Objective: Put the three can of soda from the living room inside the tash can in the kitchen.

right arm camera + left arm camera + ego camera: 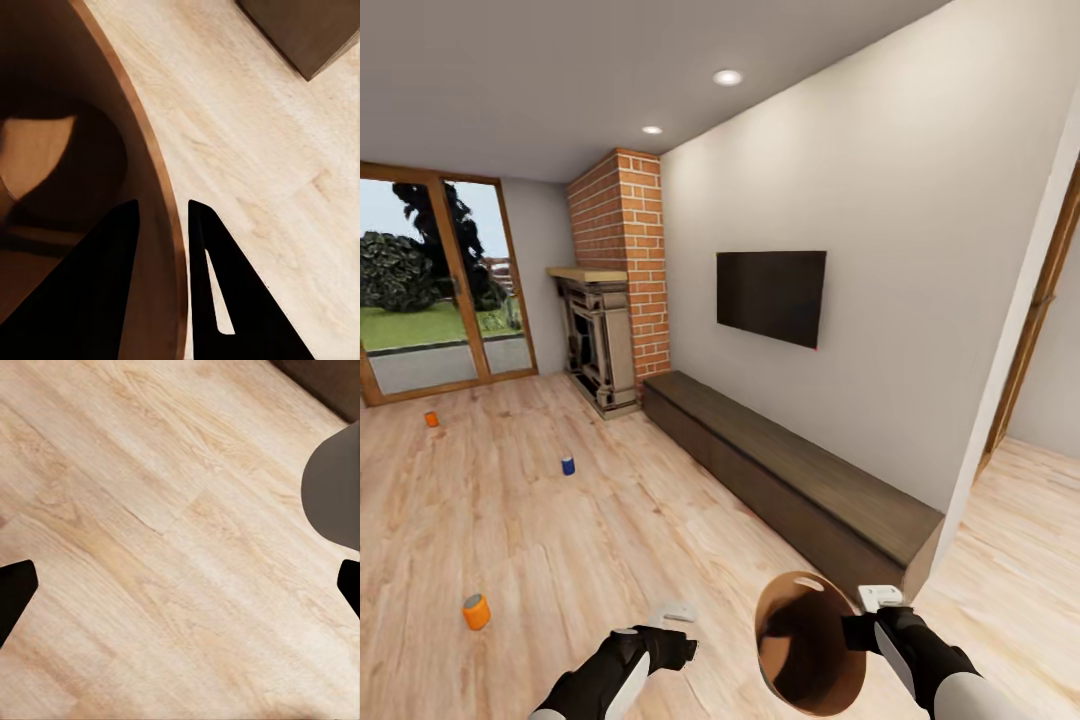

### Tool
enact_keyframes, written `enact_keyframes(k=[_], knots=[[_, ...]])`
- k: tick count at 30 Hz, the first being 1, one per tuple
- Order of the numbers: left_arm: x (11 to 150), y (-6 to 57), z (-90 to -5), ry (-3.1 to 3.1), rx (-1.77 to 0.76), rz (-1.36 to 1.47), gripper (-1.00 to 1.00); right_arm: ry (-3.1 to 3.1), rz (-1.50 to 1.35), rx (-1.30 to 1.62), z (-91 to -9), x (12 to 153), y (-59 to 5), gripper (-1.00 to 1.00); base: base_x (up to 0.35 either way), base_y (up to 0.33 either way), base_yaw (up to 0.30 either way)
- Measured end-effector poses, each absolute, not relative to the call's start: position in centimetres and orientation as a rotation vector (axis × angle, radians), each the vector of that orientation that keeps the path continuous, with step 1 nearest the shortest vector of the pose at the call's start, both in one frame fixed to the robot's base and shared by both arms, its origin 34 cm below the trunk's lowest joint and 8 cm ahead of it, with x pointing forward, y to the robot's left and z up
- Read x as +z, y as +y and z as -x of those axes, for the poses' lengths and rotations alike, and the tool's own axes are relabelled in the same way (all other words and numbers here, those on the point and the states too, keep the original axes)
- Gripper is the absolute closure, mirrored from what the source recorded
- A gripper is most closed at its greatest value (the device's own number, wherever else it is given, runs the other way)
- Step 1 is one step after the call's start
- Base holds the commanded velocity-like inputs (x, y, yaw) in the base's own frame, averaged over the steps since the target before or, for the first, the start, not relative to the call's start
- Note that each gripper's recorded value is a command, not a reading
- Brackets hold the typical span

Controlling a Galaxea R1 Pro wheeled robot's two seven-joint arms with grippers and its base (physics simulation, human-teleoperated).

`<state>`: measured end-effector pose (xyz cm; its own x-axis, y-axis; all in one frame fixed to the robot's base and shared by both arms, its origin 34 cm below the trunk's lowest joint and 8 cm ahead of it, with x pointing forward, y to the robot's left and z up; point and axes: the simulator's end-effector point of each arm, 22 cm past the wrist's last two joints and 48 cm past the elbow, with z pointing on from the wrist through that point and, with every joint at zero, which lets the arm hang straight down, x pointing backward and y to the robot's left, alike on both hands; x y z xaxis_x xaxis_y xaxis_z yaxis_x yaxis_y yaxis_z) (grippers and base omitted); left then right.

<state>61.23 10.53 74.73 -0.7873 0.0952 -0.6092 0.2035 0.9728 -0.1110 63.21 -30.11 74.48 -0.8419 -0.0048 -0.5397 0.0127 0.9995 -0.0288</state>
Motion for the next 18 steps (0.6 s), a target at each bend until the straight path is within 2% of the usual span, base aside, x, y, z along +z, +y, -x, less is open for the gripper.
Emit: enact_keyframes(k=[12,18], knots=[[74.96,10.45,-61.48,2.465,-0.227,-0.207,-1.00,2.571,-0.006,-0.042,-63.21,74.48,-30.11,1.00,0.154,0.307,0.000],[75.01,10.40,-61.55,2.459,-0.228,-0.206,-1.00,2.571,-0.008,-0.040,-63.20,74.48,-30.09,1.00,0.114,0.219,0.000]])
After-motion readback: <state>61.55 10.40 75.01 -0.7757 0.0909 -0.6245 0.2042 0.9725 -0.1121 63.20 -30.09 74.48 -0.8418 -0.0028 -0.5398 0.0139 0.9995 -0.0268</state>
